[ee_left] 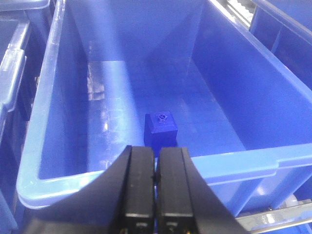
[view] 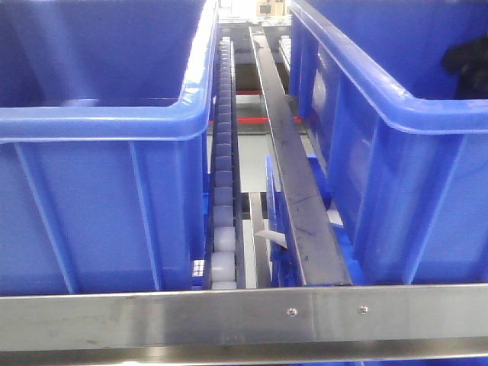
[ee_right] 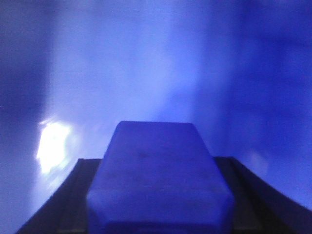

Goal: Pick and sort blue part to right shelf
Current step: 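Lower the right gripper into a blue bin and release the tall part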

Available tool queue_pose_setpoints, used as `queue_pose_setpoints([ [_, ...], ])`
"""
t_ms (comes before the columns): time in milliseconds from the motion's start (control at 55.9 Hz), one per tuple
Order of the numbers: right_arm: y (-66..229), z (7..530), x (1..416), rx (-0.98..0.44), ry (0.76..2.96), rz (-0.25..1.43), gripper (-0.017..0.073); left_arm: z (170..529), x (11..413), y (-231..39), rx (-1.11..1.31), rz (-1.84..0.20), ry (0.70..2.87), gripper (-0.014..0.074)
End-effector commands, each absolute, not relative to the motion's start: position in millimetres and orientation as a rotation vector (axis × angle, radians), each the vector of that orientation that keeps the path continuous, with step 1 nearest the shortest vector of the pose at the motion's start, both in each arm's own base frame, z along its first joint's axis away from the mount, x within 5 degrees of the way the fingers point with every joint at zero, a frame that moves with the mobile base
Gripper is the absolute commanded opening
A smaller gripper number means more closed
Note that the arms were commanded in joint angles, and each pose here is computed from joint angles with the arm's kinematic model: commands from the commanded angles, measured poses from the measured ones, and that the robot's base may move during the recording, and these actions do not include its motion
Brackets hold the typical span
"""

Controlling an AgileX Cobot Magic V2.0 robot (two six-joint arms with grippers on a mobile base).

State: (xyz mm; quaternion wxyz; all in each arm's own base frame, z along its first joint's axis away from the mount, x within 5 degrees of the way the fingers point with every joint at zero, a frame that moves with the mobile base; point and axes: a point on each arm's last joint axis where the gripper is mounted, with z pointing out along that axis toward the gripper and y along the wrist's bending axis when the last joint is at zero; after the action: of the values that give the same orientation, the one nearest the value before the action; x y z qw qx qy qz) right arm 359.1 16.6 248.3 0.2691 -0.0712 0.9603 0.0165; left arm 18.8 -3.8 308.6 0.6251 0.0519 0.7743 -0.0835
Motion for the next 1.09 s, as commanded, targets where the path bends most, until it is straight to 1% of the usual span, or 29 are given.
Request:
queue_pose_setpoints([
  [0,14.3,268.6,368.7,-0.180,2.462,0.031,0.0224,322.7,19.2,-4.6,0.108,-0.220,1.690,0.0127],
  [72,14.4,263.3,371.6,-0.181,2.476,0.031,0.0226,322.7,19.2,-4.6,0.108,-0.220,1.690,0.0127],
  [161,14.4,258.7,373.2,-0.182,2.491,0.033,0.0271,322.7,19.2,-4.6,0.108,-0.220,1.690,0.0127],
  [286,14.5,258.4,373.6,-0.182,2.492,0.033,0.0442,322.7,19.2,-4.6,0.108,-0.220,1.690,0.0127],
  [322,14.5,258.2,373.2,-0.183,2.496,0.033,0.0480,322.7,19.2,-4.6,0.108,-0.220,1.690,0.0127],
  [358,14.5,257.8,372.8,-0.184,2.502,0.034,0.0539,322.7,19.2,-4.6,0.108,-0.220,1.690,0.0127],
  [412,14.6,257.9,372.0,-0.185,2.509,0.035,0.0585,322.7,19.2,-4.6,0.108,-0.221,1.690,0.0127],
  [465,14.6,259.6,370.7,-0.186,2.511,0.036,0.0608,322.3,18.4,-4.5,0.096,-0.234,1.693,0.0127],
  [537,14.6,264.2,368.2,-0.186,2.506,0.036,0.0607,323.2,14.6,-3.6,0.057,-0.267,1.676,0.0127],
  [626,14.3,275.7,363.3,-0.187,2.477,0.032,0.0607,322.1,7.7,-1.6,0.054,-0.262,1.656,0.0127],
  [823,13.7,319.0,338.5,-0.189,2.377,0.023,0.0604,310.3,-6.5,7.6,0.057,-0.154,1.709,0.0127],
  [877,13.5,333.3,327.9,-0.189,2.346,0.022,0.0583,308.7,-7.2,8.4,0.056,-0.142,1.745,0.0127],
  [948,13.2,352.7,309.5,-0.190,2.308,0.021,0.0519,308.2,-8.1,8.7,0.055,-0.141,1.753,0.0126],
  [966,13.1,357.1,303.8,-0.190,2.297,0.020,0.0481,308.2,-8.1,8.7,0.055,-0.141,1.753,0.0126],
  [1038,12.6,369.9,283.3,-0.189,2.257,0.018,0.0379,309.0,-8.0,8.6,0.056,-0.142,1.743,0.0126],
  [1074,12.3,371.9,271.8,-0.188,2.244,0.017,0.0303,310.0,-7.8,8.7,0.056,-0.141,1.732,0.0126],
])
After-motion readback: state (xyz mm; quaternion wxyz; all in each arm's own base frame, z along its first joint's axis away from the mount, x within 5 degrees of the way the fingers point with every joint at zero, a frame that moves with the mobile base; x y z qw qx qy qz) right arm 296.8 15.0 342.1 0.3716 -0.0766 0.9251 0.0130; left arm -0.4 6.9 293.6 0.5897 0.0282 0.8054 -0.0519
